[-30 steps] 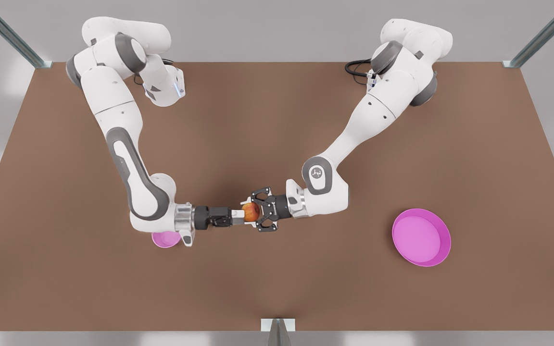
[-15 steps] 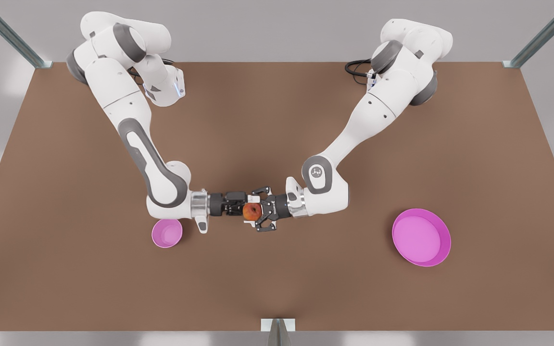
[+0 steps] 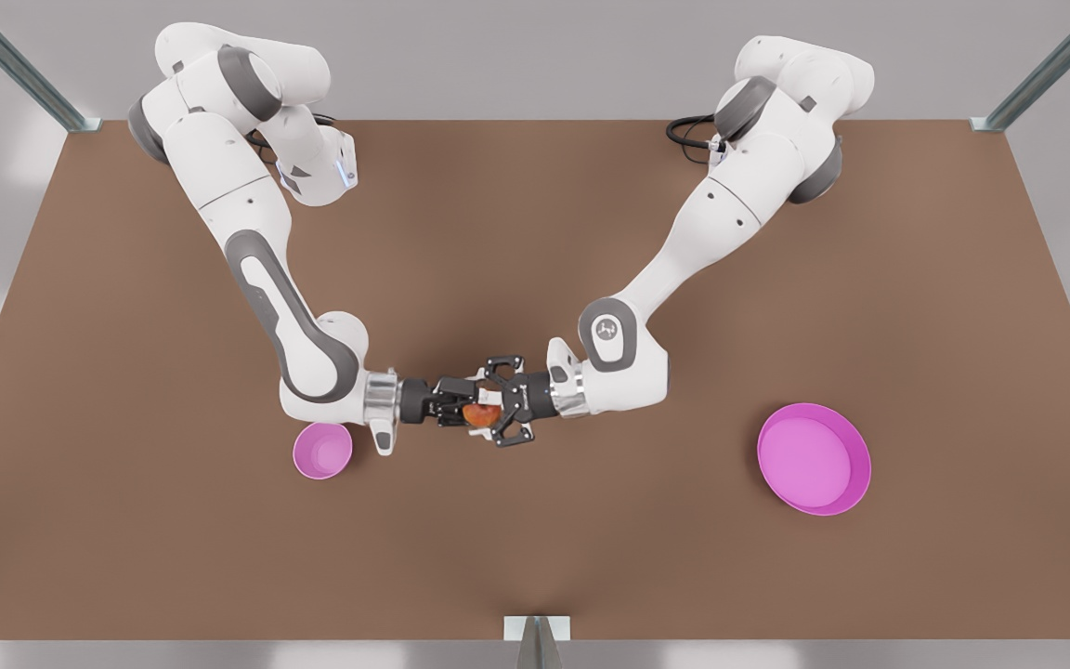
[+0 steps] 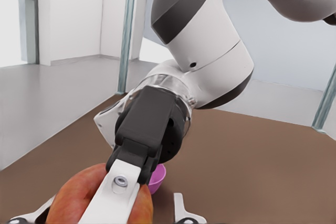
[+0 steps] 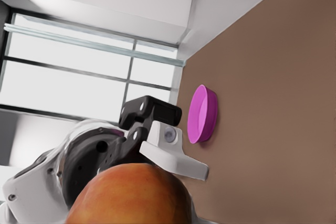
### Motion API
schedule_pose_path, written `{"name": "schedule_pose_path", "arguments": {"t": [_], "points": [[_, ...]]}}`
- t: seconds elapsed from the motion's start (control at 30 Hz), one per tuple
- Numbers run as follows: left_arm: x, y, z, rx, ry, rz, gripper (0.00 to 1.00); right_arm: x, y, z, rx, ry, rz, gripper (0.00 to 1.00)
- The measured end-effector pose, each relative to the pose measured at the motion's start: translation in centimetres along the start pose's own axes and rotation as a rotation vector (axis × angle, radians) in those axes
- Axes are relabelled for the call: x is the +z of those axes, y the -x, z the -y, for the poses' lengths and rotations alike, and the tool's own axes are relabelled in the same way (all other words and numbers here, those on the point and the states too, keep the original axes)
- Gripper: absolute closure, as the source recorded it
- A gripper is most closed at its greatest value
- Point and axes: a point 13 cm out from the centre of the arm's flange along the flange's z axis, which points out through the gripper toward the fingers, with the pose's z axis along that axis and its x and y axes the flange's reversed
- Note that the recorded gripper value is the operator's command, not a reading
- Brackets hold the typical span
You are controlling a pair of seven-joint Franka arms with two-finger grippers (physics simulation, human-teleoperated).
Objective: Use the left arm to pick up the apple from the plate, transfer it to the gripper of the right arm, and then use the right arm to place it into the bowl
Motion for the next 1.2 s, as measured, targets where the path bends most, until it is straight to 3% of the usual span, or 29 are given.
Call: {"name": "schedule_pose_path", "arguments": {"t": [0.4,0.5,0.57,0.73,0.83,0.93,1.07,1.2], "points": [[-4.1,-1.4,0.9,-0.003,0.017,-0.076,0.01,-9.5,5.0,3.3,-0.058,-0.073,0.071,0.54],[-11.9,-2.6,-1.1,-0.016,0.053,-0.137,0.00,-14.2,6.4,5.4,-0.076,-0.118,0.086,0.54],[-21.6,-1.7,-5.5,0.053,0.074,-0.226,0.00,-17.0,6.9,6.9,-0.085,-0.152,0.087,0.54],[-40.7,5.1,-7.1,0.226,0.035,-0.686,0.00,-22.6,8.0,10.5,-0.099,-0.217,0.081,0.54],[-49.9,6.8,-3.9,0.117,0.117,-1.004,0.00,-25.8,8.5,11.6,-0.116,-0.247,0.065,0.54],[-55.1,8.0,-1.0,-0.072,0.252,-1.158,0.00,-28.3,8.4,12.0,-0.124,-0.261,0.041,0.54],[-60.5,8.2,0.9,-0.351,0.484,-1.197,0.00,-30.3,7.7,12.5,-0.122,-0.263,0.008,0.53],[-60.3,6.3,1.3,-0.541,0.628,-1.151,0.00,-33.8,7.0,13.8,-0.119,-0.283,0.001,0.53]]}}
